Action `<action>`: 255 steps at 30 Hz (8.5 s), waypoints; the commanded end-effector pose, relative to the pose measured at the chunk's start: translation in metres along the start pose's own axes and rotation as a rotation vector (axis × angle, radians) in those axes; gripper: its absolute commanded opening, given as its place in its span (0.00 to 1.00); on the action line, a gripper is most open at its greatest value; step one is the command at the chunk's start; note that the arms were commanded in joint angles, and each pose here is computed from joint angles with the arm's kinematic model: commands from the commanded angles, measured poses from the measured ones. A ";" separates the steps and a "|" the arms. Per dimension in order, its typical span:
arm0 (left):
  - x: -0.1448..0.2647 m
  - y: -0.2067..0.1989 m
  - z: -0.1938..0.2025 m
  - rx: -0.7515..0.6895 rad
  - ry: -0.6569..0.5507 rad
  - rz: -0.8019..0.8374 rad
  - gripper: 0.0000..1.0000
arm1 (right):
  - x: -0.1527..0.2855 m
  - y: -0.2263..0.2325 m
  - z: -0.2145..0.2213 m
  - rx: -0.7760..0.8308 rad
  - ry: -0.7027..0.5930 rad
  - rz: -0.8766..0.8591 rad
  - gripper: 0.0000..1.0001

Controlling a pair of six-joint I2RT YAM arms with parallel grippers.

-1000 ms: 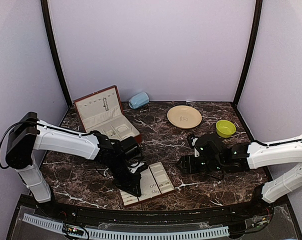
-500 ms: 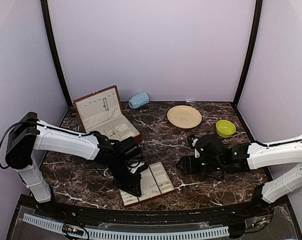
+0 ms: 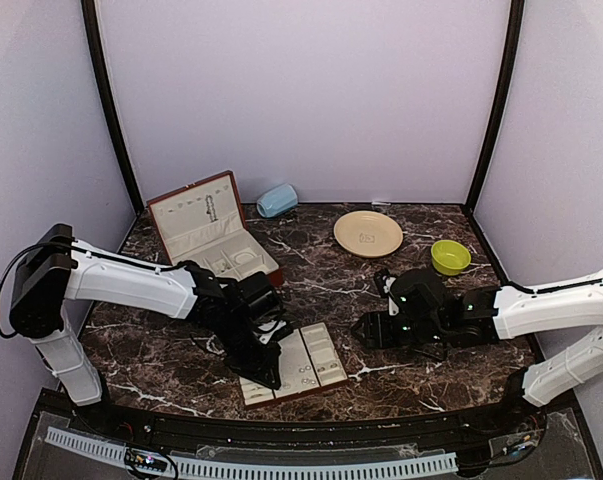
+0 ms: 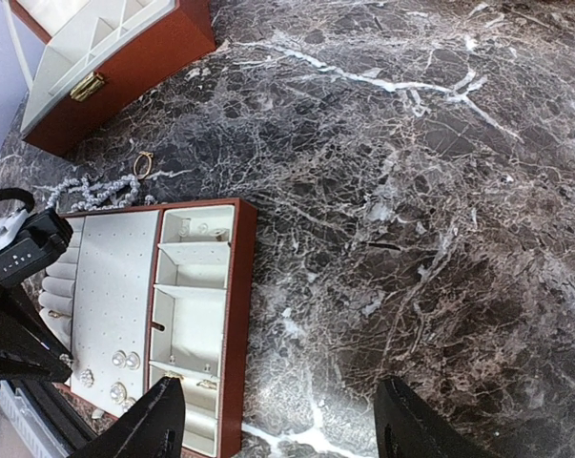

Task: Organize the mixed jewelry
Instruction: Insert the earring into the earring holder, then adjust the earring on the earring holder, then move to the center of the board in the compartment layer.

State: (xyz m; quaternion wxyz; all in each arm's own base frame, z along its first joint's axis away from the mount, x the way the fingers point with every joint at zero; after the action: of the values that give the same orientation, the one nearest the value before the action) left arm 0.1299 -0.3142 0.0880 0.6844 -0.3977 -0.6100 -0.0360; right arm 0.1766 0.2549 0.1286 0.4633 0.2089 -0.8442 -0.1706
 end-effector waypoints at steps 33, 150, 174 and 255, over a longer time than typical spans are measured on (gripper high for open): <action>0.014 0.002 0.004 -0.005 -0.016 -0.039 0.39 | 0.004 0.010 -0.005 0.003 -0.026 -0.080 0.70; 0.192 0.107 -0.018 -0.206 -0.866 -0.392 0.76 | -0.081 0.157 0.097 0.648 0.312 0.178 0.40; 0.190 0.107 -0.019 -0.204 -0.858 -0.386 0.76 | -0.085 0.155 0.109 0.656 0.370 0.148 0.15; 0.206 0.117 -0.019 -0.168 -0.934 -0.511 0.79 | -0.049 0.049 0.003 0.114 0.195 0.236 0.00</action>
State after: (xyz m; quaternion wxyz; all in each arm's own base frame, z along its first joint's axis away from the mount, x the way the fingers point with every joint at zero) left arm 0.2607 -0.1582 0.2008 0.2956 -0.2618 -0.9161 -0.0693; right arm 0.1839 0.3297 0.0793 0.5640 0.1474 -0.8122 0.0203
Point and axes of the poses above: each gripper's point midway between its finger pads, its own x axis back along the fingers, its own y axis along the line the jaws close on, z = x × y, the point moved 5 cm from there along x, back along the fingers, and after that the axes turned 11 degrees about -x, right-handed, at the moved point
